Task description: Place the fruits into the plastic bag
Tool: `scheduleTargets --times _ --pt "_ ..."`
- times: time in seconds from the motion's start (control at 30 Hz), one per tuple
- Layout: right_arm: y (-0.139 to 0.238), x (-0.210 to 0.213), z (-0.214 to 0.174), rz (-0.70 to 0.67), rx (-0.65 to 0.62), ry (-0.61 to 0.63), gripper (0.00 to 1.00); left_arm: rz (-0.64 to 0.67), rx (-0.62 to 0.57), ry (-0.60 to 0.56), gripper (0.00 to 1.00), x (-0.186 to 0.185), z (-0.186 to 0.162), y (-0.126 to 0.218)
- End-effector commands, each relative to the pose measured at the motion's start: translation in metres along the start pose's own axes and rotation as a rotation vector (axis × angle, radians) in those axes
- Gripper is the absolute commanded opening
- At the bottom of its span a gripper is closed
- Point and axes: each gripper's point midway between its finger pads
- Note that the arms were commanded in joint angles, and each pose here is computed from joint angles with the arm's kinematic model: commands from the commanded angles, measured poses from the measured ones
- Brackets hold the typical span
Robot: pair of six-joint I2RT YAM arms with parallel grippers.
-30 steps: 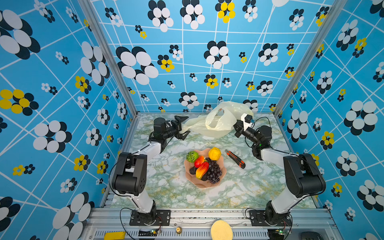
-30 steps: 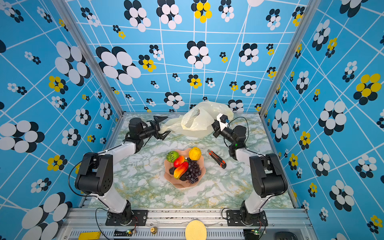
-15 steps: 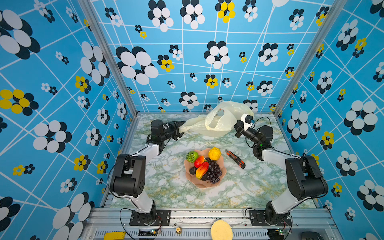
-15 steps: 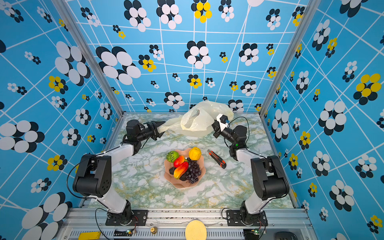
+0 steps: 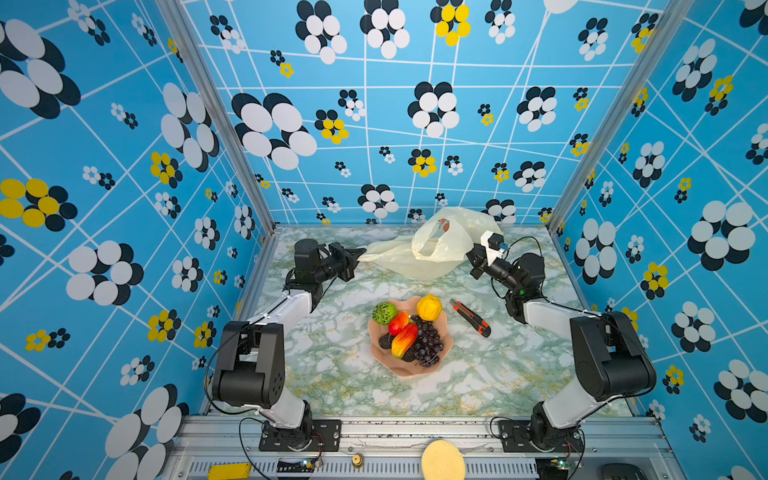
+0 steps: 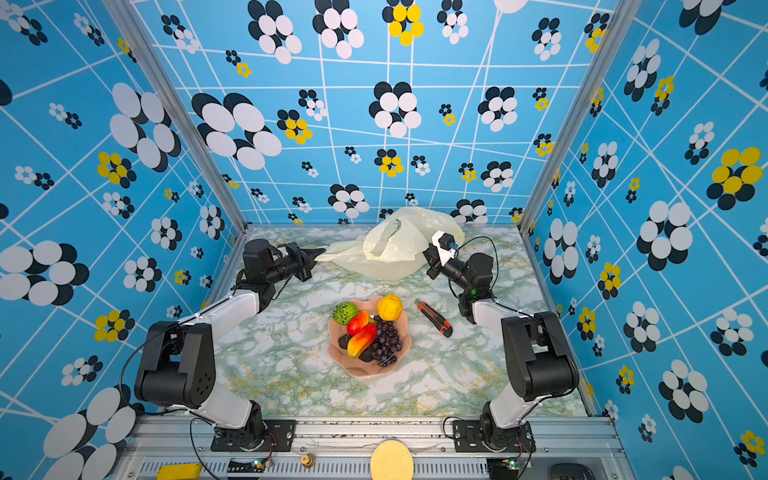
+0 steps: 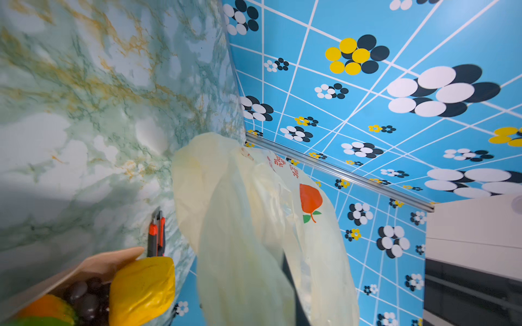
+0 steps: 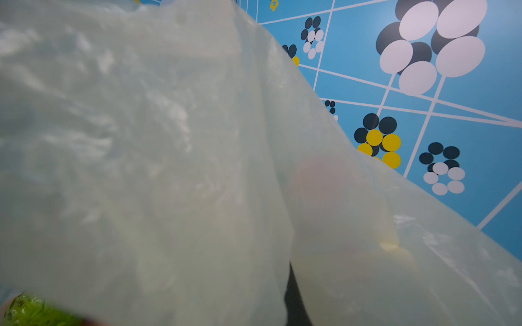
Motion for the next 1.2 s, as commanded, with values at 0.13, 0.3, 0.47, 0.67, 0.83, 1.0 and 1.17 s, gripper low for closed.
scheduleTargets --times 0.13,0.3,0.47,0.67,0.83,1.0,1.17 --pt "0.001 0.002 -0.004 -0.007 0.018 0.008 0.00 -0.027 -0.016 -0.102 0.00 -0.020 -0.002 0.009" --pt "-0.001 -0.001 -0.006 -0.015 0.018 -0.007 0.00 -0.032 -0.009 -0.118 0.00 -0.022 -0.003 0.007" --pt "-0.002 -0.006 -0.008 -0.049 0.012 -0.031 0.26 -0.018 0.003 -0.140 0.00 -0.022 -0.007 0.003" --pt "-0.002 -0.016 -0.004 -0.097 -0.019 -0.132 0.55 0.001 0.030 -0.177 0.00 -0.025 -0.015 -0.006" --pt "0.002 -0.019 -0.005 -0.133 -0.012 -0.228 0.68 0.025 0.050 -0.194 0.00 -0.021 -0.018 -0.014" --pt "0.012 -0.023 -0.015 -0.184 0.061 -0.334 0.83 0.042 0.071 -0.231 0.00 -0.025 -0.024 -0.023" --pt "0.021 -0.028 -0.025 -0.215 0.221 -0.493 0.98 0.086 0.075 -0.320 0.00 -0.033 -0.033 -0.029"
Point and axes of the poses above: each gripper's point midway between its finger pads, its own y axis back along the fingers, its own x axis along the line the jaws close on, z = x × y, and after that the axes turned 4 degrees about y, right-handed
